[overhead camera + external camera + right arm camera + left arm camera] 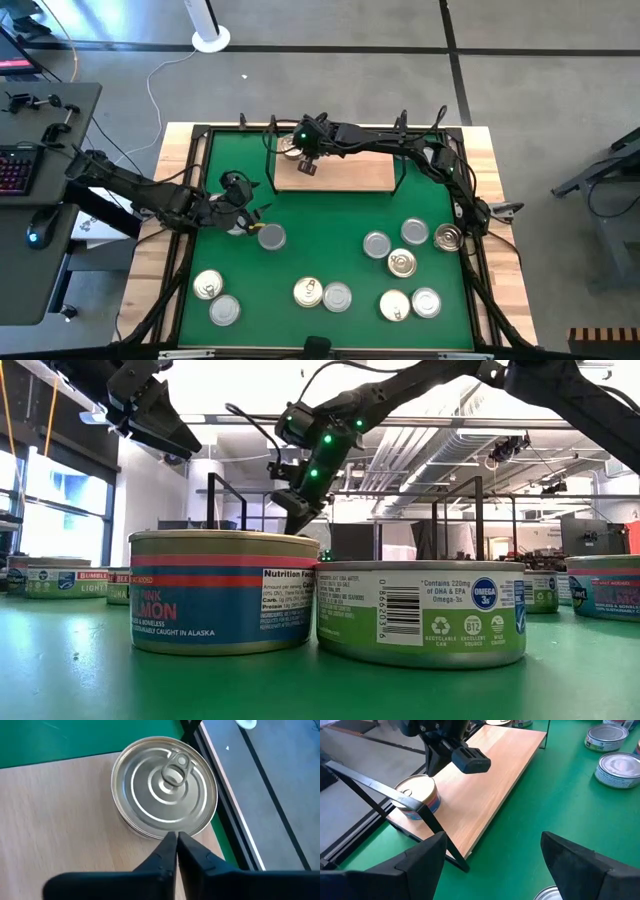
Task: Stack canned seafood by type on shelf
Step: Put the blue/pink tuna can on the shelf
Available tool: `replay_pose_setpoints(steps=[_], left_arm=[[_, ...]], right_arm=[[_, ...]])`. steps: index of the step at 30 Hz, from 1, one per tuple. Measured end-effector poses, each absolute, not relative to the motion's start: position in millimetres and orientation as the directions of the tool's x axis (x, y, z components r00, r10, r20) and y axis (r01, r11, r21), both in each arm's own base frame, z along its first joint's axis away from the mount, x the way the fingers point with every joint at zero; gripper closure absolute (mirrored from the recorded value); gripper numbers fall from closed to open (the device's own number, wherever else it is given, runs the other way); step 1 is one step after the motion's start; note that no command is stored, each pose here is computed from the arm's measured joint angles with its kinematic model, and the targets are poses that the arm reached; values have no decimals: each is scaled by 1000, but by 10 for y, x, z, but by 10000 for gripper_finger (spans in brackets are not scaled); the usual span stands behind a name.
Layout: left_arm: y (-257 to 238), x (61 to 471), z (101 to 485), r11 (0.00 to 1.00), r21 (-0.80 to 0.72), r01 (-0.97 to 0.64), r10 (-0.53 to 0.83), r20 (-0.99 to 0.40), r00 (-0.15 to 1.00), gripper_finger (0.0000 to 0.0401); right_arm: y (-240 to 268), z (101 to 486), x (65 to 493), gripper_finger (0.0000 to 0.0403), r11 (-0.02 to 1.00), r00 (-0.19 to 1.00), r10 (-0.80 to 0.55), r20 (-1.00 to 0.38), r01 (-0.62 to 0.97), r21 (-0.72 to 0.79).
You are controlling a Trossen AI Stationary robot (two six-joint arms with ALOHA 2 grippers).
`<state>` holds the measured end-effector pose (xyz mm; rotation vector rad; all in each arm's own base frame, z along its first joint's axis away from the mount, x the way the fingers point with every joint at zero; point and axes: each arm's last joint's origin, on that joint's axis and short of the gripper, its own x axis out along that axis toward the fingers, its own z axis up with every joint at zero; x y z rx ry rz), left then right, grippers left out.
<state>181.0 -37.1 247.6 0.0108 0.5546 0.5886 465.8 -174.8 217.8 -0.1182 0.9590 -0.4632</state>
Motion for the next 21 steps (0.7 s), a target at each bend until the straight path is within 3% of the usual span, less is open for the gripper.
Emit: replay_pose_setpoints(steps=[7,21], left_arm=[[-369,1804,2470,836,172,-522,531,-498,686,91],[-370,1805,2471,836,169,-523,530,-497,687,91]], right_arm=[[-1702,2319,4694,397,936,596,-343,-726,280,-212],[-1870,2197,4713,401,936,621,-322,-715,321,-143]])
